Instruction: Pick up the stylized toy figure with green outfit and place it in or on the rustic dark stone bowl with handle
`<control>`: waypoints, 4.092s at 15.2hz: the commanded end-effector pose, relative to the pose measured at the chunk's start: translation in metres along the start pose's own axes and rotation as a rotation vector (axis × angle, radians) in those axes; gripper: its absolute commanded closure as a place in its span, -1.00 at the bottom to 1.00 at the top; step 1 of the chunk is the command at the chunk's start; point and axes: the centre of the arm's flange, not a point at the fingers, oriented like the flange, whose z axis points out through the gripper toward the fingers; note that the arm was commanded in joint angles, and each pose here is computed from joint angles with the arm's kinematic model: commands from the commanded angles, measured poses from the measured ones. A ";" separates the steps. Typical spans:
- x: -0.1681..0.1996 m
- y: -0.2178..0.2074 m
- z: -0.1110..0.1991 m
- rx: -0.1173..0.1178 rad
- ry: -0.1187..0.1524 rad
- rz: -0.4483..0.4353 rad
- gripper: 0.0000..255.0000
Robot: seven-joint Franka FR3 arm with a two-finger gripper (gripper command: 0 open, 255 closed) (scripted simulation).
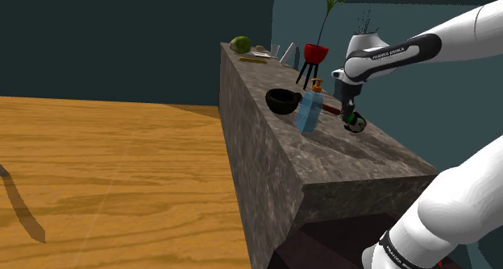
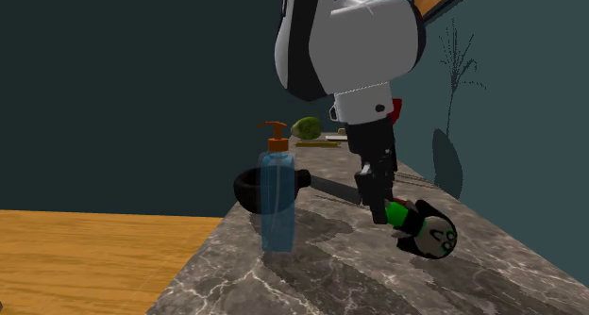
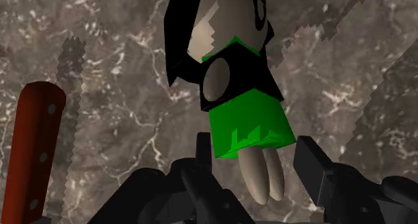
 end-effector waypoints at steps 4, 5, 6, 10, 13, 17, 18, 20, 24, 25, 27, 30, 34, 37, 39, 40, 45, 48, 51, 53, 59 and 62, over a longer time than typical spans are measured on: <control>-0.006 0.004 -0.026 0.000 0.000 0.000 1.00; -0.007 0.004 -0.031 0.000 0.000 0.000 1.00; -0.008 0.005 -0.036 0.000 0.000 0.000 1.00; -0.012 0.008 -0.056 0.000 0.000 0.000 1.00; -0.015 0.010 -0.072 0.000 0.000 0.000 1.00; -0.019 0.013 -0.092 0.000 0.000 0.000 1.00; -0.020 0.013 -0.097 0.000 0.000 0.000 1.00; -0.022 0.015 -0.108 0.000 0.000 0.000 1.00; 0.016 0.019 -0.117 0.000 0.000 0.000 1.00; 0.029 0.020 -0.119 0.000 0.000 0.000 1.00; 0.055 0.023 -0.124 0.000 0.000 0.000 1.00; 0.094 0.026 -0.130 0.000 0.000 0.000 1.00; 0.146 0.032 -0.139 0.000 0.000 0.000 1.00; 0.185 0.035 -0.145 0.000 0.000 0.000 1.00; 0.211 0.038 -0.149 0.000 0.000 0.000 1.00; 0.224 0.039 -0.152 0.000 0.000 0.000 1.00; 0.289 0.046 -0.162 0.000 0.000 0.000 1.00; 0.292 0.044 -0.147 0.000 0.000 0.000 1.00; 0.295 0.041 -0.132 0.000 0.000 0.000 1.00; 0.298 0.040 -0.121 0.000 0.000 0.000 1.00; 0.302 0.037 -0.100 0.000 0.000 0.000 1.00; 0.302 0.037 -0.100 0.000 0.000 0.000 1.00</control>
